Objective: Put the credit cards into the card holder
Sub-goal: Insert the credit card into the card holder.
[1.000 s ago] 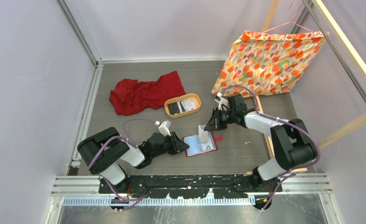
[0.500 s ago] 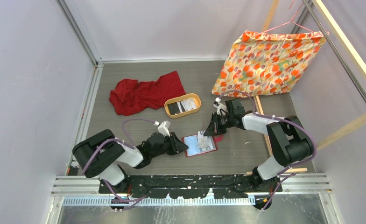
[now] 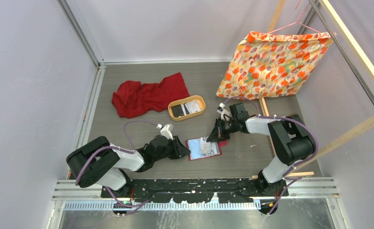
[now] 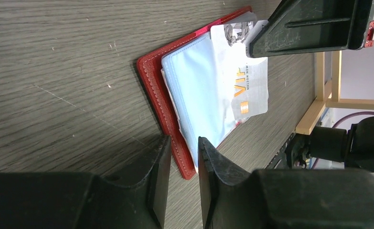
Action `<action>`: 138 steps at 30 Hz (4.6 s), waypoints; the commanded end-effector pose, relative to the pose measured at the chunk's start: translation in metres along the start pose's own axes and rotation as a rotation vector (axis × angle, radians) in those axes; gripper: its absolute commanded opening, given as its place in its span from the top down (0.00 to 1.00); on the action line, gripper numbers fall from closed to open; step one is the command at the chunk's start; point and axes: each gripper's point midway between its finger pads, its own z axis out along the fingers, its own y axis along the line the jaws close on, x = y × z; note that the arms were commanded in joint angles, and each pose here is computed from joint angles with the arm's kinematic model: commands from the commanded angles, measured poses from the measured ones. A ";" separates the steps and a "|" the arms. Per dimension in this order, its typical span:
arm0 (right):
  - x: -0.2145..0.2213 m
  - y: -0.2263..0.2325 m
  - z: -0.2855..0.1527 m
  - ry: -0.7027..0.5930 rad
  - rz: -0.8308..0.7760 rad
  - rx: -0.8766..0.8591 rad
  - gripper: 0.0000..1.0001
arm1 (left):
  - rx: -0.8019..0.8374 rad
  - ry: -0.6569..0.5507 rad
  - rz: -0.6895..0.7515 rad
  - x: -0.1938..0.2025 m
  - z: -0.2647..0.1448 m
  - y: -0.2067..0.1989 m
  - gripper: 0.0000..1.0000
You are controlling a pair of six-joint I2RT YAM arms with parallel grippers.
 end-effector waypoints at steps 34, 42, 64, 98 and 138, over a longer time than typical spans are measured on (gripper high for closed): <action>0.013 0.018 0.020 0.151 -0.091 -0.086 0.90 | 0.003 0.017 0.031 -0.003 -0.001 -0.008 0.70; 0.012 0.019 0.028 0.159 -0.079 -0.073 0.87 | -0.021 0.009 0.022 -0.003 -0.004 -0.003 0.70; 0.011 0.022 0.008 0.182 -0.207 0.021 0.57 | -0.005 -0.014 0.029 -0.012 -0.015 -0.013 0.70; 0.034 0.031 0.021 0.327 -0.305 0.112 0.54 | -0.005 -0.013 0.036 -0.013 -0.016 -0.015 0.70; 0.028 0.062 -0.005 0.431 -0.694 0.072 0.71 | 0.112 -0.078 0.058 -0.024 -0.038 -0.037 0.41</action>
